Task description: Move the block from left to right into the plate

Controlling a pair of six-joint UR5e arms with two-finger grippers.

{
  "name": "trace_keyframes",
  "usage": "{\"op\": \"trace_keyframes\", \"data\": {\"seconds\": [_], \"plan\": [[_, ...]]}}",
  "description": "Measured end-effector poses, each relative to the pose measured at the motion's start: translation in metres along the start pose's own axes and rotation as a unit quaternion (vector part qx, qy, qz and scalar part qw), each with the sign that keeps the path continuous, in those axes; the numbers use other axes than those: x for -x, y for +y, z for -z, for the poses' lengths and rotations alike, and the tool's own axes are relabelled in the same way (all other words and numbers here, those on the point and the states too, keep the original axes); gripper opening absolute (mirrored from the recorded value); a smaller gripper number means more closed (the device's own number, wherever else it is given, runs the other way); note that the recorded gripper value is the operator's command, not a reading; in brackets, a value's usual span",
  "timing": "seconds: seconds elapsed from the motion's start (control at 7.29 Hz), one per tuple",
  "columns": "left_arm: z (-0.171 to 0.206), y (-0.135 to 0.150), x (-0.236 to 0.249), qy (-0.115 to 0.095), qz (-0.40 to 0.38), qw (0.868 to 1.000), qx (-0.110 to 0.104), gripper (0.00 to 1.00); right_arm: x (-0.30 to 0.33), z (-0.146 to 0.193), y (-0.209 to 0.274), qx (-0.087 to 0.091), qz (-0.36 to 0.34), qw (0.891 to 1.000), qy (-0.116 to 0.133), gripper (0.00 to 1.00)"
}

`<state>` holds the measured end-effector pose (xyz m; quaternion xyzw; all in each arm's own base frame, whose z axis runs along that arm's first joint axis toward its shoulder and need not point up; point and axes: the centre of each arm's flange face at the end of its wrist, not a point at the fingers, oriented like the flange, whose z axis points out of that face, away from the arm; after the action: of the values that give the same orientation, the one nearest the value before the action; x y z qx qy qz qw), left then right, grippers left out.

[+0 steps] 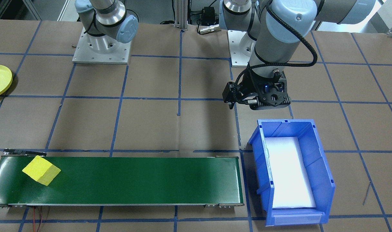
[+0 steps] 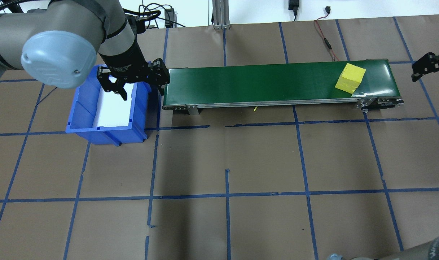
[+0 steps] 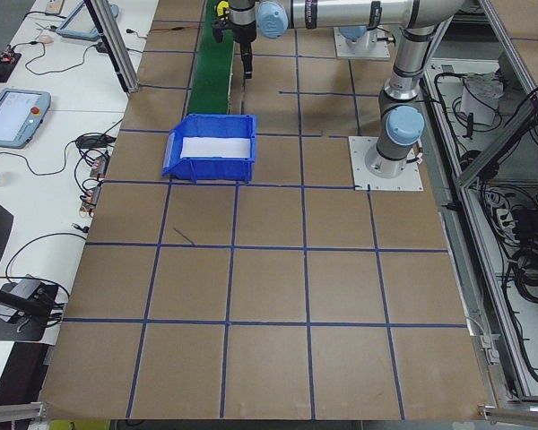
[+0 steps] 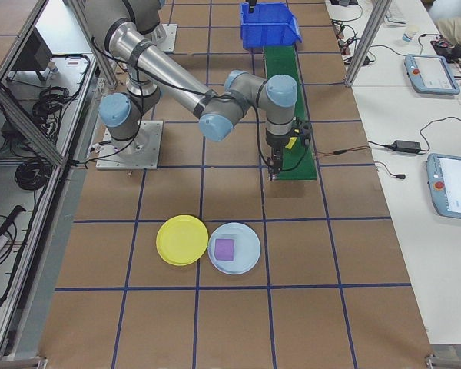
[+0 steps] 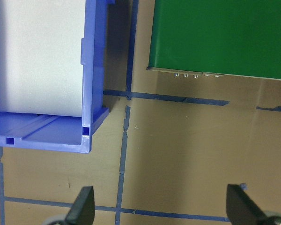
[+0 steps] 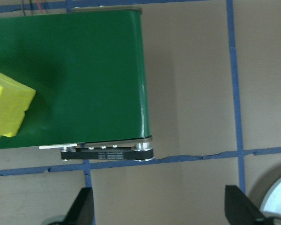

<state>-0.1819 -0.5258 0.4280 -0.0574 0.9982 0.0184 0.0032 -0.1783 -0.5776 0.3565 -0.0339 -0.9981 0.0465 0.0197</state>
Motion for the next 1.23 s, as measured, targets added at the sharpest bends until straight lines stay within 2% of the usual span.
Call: {"op": "trace_keyframes", "data": {"seconds": [0.27, 0.55, 0.69, 0.96, 1.1, 1.23], "plan": [[0.000, 0.000, 0.000, 0.000, -0.001, 1.000, -0.001, 1.00, 0.047, -0.006, -0.017, -0.006, -0.032, 0.999, -0.031, 0.97], [-0.001, 0.000, 0.000, -0.001, -0.003, 1.000, 0.000, 1.00, 0.054, -0.034, -0.041, 0.003, -0.066, 0.997, -0.051, 0.97], [-0.001, 0.000, 0.001, -0.001, -0.004, 1.000, 0.001, 1.00, 0.051, -0.049, -0.051, 0.005, -0.086, 0.995, -0.053, 0.97], [-0.001, 0.000, 0.001, -0.002, -0.005, 1.000, 0.001, 1.00, 0.048, -0.059, -0.062, -0.012, -0.121, 0.991, -0.050, 0.97], [-0.001, 0.001, 0.001, -0.002, -0.005, 1.000, 0.001, 1.00, 0.048, -0.062, -0.063, -0.014, -0.128, 0.990, -0.050, 0.97], [-0.002, 0.001, 0.001, -0.002, -0.005, 1.000, 0.002, 1.00, 0.048, -0.069, -0.062, -0.010, -0.131, 0.990, -0.049, 0.92]]}}
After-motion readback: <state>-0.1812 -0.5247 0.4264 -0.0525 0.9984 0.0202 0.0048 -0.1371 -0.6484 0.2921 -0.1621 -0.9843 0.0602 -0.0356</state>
